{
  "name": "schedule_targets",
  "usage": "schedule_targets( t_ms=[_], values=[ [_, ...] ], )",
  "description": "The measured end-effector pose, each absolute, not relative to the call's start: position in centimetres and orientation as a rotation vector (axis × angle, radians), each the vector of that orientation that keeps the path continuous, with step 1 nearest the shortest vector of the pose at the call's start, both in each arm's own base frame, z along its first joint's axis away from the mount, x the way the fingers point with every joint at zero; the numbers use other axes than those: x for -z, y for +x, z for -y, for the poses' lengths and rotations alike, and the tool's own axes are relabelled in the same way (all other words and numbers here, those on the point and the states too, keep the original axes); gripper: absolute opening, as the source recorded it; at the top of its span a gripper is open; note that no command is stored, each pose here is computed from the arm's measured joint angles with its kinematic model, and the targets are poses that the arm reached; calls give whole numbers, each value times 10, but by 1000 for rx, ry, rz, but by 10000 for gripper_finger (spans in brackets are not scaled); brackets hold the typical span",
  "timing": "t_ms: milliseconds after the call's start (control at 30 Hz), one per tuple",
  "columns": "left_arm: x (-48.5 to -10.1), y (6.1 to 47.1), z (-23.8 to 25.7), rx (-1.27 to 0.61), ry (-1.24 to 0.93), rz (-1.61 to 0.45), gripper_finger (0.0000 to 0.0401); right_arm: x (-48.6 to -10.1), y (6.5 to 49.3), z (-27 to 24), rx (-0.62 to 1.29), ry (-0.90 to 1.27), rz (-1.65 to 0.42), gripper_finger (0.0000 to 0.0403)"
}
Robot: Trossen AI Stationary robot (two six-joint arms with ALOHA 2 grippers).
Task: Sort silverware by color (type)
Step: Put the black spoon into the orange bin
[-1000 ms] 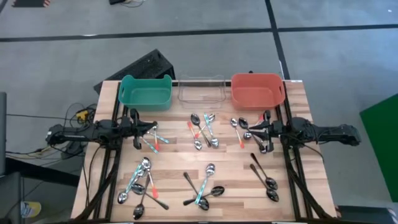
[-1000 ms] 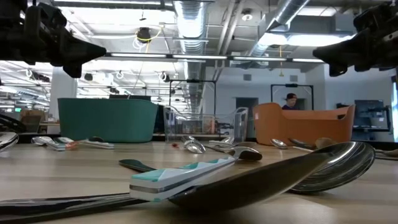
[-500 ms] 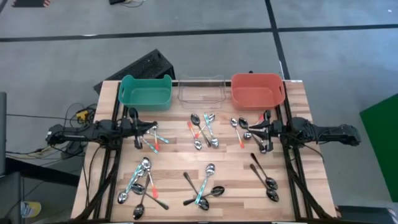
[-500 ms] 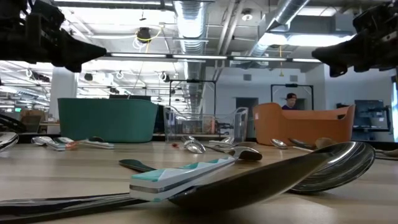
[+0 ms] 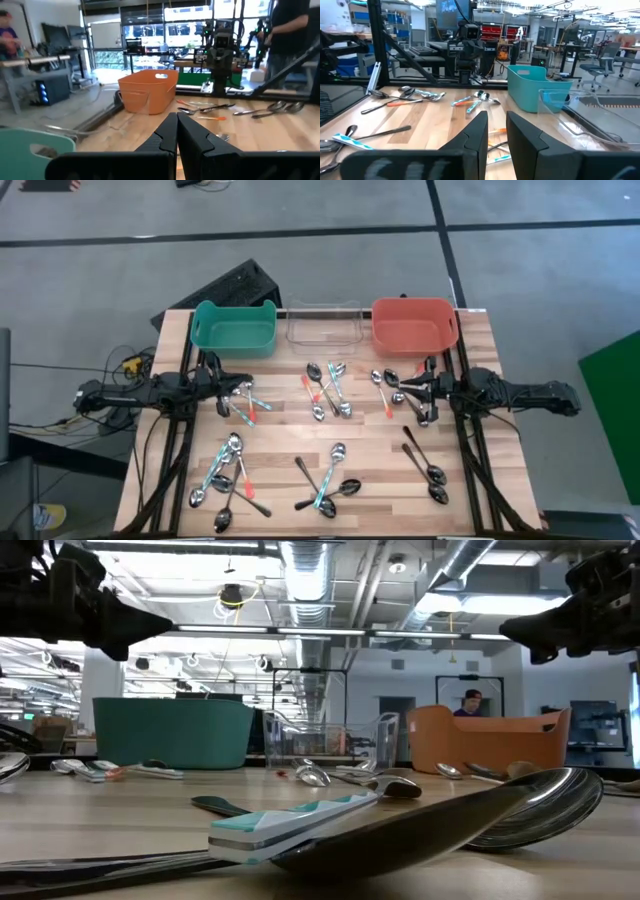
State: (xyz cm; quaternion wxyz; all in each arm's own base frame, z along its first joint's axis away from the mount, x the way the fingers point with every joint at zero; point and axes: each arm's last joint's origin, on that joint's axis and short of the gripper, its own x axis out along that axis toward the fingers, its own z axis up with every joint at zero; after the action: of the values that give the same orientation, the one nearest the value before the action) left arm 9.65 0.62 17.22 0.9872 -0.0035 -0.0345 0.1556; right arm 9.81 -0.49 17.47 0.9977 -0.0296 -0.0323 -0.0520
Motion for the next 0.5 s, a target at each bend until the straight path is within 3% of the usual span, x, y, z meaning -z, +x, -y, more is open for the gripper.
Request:
schedule_targets(
  t_ms=[167,500],
  values=[
    [-173,96,-9,-398,-215,116,0,-175,98,7,170,-57,66,93],
    [-173,95,-10,-459,-237,129,24,-175,98,8,205,-48,61,93]
  ],
)
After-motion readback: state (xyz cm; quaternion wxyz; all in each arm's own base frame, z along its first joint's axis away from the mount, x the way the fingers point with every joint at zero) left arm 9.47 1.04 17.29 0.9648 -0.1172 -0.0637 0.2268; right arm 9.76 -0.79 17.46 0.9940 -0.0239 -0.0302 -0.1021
